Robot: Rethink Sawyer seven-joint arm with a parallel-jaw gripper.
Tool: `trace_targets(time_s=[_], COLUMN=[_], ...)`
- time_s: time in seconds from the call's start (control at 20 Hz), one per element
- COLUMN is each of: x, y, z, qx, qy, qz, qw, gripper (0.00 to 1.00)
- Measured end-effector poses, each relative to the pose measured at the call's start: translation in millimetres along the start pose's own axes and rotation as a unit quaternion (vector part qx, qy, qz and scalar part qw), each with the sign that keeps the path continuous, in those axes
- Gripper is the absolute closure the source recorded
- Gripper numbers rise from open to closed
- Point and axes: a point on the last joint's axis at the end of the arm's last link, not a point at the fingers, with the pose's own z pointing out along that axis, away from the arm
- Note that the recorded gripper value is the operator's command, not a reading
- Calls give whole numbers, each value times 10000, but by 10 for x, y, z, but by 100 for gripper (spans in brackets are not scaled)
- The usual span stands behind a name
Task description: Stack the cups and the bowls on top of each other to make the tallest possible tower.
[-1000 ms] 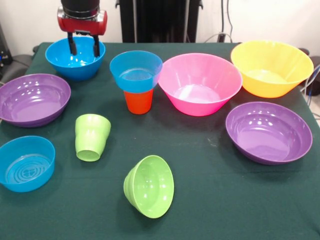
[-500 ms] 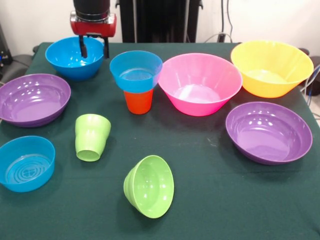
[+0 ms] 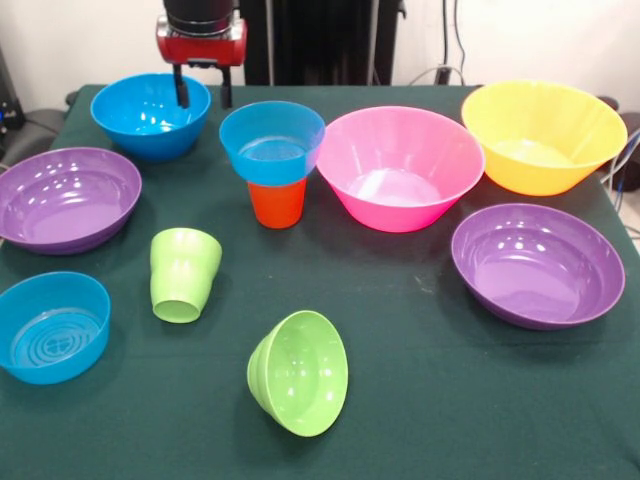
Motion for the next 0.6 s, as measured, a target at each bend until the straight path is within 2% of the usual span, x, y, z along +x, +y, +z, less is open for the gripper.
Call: trace_targets(time_s=[0.35,0.6], x=[82,189], y=[-46,-108], z=[19,74], qx=[142,206], qy=[-105,-77], qz=[-42,-70], qw=[9998,9997], gripper=[0,0])
